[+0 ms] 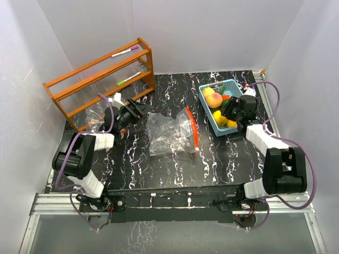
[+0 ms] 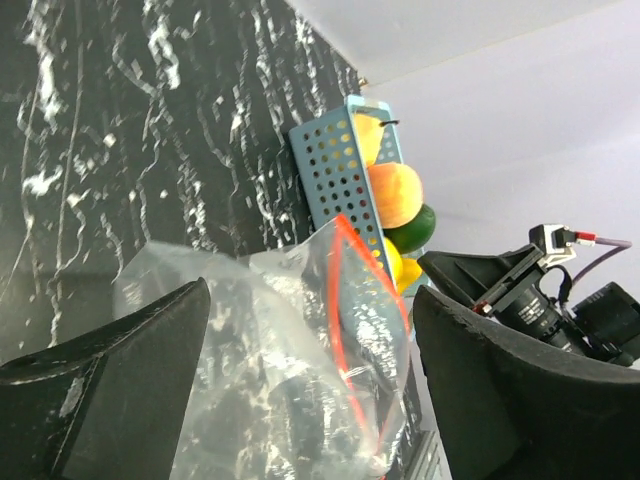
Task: Open the zip-top bag and remove the fake food
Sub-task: Place the fake fruit in the bin, then adjust the zipper food storage bag at the center of the board.
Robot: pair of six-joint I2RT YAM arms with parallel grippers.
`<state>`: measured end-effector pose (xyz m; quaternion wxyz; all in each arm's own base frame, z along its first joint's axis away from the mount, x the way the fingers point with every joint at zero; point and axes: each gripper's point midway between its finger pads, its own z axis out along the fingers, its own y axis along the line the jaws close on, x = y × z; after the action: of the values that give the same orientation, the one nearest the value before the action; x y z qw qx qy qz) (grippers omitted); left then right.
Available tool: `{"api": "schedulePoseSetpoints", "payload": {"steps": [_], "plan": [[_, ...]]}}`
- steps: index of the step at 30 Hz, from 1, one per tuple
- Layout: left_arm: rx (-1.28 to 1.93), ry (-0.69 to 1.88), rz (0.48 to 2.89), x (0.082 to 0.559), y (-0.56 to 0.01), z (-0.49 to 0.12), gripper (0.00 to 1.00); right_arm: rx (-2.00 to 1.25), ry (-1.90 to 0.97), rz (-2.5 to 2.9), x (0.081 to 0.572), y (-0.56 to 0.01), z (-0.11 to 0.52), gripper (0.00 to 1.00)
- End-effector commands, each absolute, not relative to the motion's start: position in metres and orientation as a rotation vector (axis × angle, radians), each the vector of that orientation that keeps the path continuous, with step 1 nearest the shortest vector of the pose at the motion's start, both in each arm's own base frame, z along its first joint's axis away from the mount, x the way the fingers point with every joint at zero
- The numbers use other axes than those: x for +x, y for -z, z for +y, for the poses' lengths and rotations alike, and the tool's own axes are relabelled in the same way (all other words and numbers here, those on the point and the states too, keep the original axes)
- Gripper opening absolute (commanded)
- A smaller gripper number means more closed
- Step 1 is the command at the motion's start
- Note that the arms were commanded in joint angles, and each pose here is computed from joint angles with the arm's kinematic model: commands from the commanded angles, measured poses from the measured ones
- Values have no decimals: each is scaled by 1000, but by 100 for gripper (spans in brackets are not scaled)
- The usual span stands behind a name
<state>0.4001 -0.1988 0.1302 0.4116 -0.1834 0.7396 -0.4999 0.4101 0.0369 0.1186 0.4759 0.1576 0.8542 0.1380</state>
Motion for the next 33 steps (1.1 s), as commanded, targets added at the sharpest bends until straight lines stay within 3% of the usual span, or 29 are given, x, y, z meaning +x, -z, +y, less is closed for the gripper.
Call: {"api": "schedulePoseSetpoints", "payload": {"steps": [1,8,16,23,27,33], "plan": [[-304,1204,1778,404,-188,-205,81,298,-385,1905,419,-188,45,38],[-9,1170,1810,373,-224,-293,76,299,-392,1860,412,-206,45,38],[184,1145,2018,326,-142,-374,75,324,-407,1906,413,-181,47,38],[207,1064,2152,312,-77,-373,76,313,-367,1921,411,-178,42,40],[166,1033,2171,322,-75,-360,76,285,-356,1911,409,-181,42,43],[117,1086,2126,335,-94,-345,76,239,-406,1866,413,-198,50,71]]}}
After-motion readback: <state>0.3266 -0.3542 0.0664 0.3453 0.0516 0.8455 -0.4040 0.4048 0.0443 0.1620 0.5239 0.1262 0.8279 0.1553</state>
